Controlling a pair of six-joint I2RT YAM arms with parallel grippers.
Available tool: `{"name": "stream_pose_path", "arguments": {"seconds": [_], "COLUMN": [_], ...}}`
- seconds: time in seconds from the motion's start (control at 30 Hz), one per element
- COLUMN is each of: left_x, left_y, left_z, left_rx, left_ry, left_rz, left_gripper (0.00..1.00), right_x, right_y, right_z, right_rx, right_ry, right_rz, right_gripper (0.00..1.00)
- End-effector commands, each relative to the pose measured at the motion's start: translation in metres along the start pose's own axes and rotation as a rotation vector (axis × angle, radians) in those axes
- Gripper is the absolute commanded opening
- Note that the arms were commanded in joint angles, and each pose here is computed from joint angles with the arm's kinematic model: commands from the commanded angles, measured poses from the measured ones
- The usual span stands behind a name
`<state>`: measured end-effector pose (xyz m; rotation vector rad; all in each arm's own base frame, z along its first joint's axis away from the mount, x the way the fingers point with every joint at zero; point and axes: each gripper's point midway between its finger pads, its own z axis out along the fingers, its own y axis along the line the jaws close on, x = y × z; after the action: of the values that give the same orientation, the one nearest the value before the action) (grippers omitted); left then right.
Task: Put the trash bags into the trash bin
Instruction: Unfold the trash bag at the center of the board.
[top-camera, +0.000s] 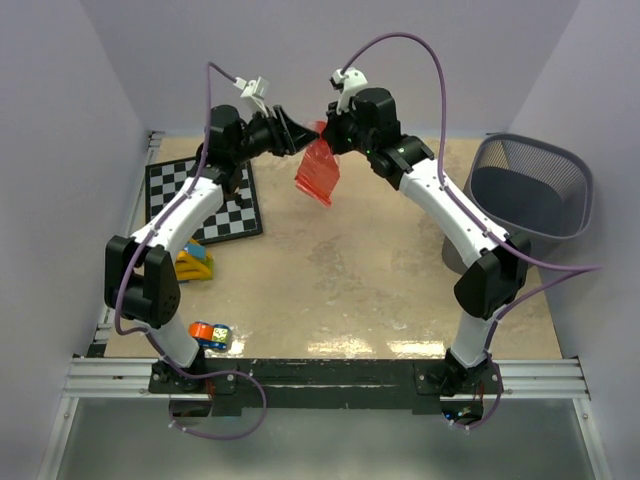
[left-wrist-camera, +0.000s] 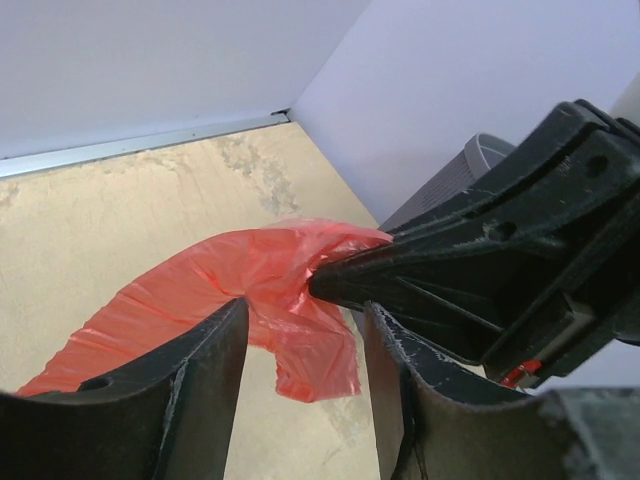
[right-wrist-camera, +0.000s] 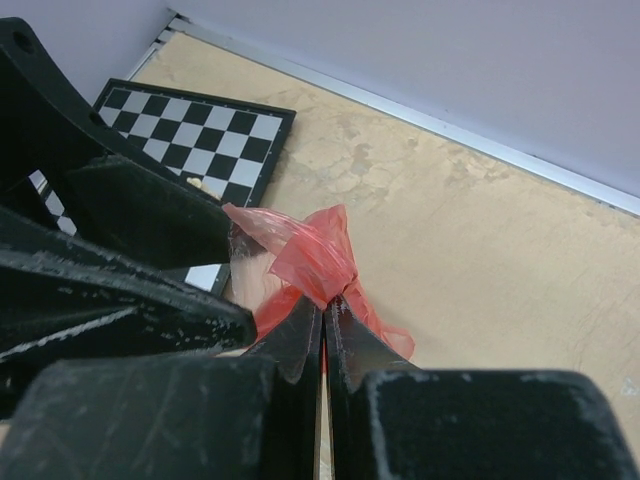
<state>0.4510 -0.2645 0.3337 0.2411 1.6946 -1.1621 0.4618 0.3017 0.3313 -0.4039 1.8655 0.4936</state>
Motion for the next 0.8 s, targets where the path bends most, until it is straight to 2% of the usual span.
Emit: {"name": "stream_pose_path", "arguments": {"seconds": [0.0,0.2,0.27,0.37,0.5,0.53,0.6,0.77], "left_x": [-0.018,-0.004,0.001,0.003,-0.005,-0.006,-0.006,-0.002], "left_y": [0.005,0.027,0.032,0.031,0.007,0.004,0.001,-0.003], "left_z": [0.006,0.013,0.013,0.012,0.007,0.005,0.003,-0.002], "left_rx": [-0.024,-0.079,-0.095,-0.073,0.015,0.023,0.029,0.037], "left_ry": [-0.045,-0.018,-0.011,-0.002,-0.019,-0.019,-0.020,-0.010], "left_rz": [-0.029,-0.063,-0.064,-0.031,0.028,0.036,0.048,0.067], "left_gripper": [0.50,0.35,0.23,0.00,0.00,0.00,0.00,0.00], "right_x": [-0.032,-0.027,-0.022,-0.016,-0.003,0.000,0.005,0.011], "right_y": [0.004,0.002,0.006,0.008,0.009,0.013,0.018,0.025], "right_z": [-0.021,-0.019,-0.016,-0.013,-0.006,-0.003,0.001,0.012], "right_rx": [-0.004,-0.001,-0.025,-0.037,-0.050,-0.065,-0.094,-0.139], "right_ry": [-0.093,-0.081,-0.069,-0.053,-0.020,-0.011,0.002,0.025], "right_rz": [-0.020,-0.026,-0.032,-0.034,-0.004,0.010,0.039,0.106], "right_gripper": [0.00,0.00,0.00,0.00,0.02,0.13,0.24,0.33]}}
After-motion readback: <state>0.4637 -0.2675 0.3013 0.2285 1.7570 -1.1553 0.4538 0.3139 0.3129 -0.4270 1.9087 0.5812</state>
